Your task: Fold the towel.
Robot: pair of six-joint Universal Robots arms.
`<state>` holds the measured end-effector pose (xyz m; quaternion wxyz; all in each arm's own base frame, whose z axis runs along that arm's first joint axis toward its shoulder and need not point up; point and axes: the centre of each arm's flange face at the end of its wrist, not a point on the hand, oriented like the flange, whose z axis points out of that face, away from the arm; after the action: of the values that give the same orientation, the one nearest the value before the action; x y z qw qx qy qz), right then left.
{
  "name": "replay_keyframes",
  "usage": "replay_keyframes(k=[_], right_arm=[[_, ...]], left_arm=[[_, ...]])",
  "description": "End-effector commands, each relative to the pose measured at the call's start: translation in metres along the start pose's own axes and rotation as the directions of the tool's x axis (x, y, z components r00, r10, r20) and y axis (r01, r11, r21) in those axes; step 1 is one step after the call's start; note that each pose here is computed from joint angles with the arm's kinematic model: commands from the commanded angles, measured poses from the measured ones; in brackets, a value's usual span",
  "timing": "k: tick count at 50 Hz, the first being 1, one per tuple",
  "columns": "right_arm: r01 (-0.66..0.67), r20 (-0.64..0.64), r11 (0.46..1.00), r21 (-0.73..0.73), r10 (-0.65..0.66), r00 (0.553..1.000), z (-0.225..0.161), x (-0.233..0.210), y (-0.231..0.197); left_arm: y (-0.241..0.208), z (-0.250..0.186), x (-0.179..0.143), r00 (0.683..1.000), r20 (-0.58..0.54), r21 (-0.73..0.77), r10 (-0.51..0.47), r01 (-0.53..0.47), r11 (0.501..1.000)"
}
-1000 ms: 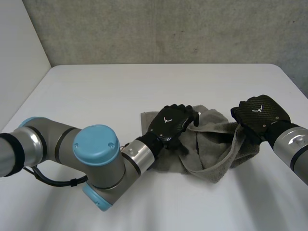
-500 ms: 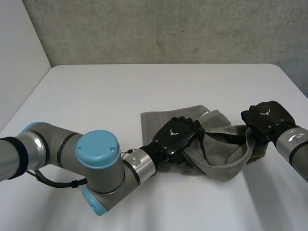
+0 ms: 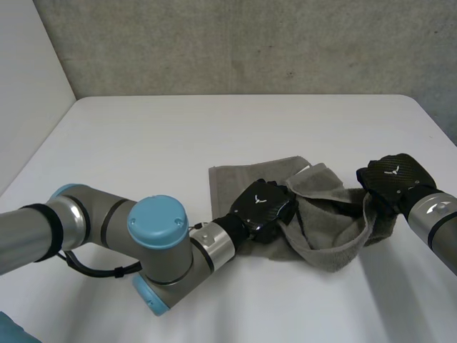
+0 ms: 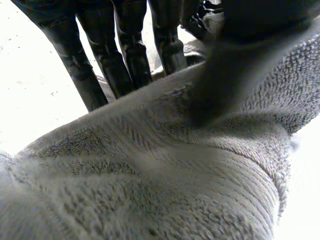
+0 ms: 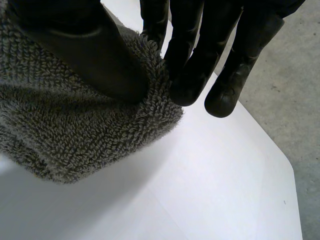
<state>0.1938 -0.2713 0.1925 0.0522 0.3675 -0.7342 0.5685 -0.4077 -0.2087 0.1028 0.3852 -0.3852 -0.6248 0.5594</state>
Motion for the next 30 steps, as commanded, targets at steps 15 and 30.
replay_keyframes(k=[15, 30], right_arm=[[-0.062, 0.056, 0.945, 0.322, 0.047, 0.997, -0.018, 0.005, -0.08], [0.005, -0.186, 0.499, 0.866, 0.315, 0.931, -0.023, 0.057, -0.268]], left_arm=[[-0.12, -0.023, -0.061, 0.978, 0.196, 0.186, 0.072, -0.109, 0.977], [-0.322, -0.048, -0.145, 0.823, 0.543, 0.537, 0.167, -0.494, 0.684]])
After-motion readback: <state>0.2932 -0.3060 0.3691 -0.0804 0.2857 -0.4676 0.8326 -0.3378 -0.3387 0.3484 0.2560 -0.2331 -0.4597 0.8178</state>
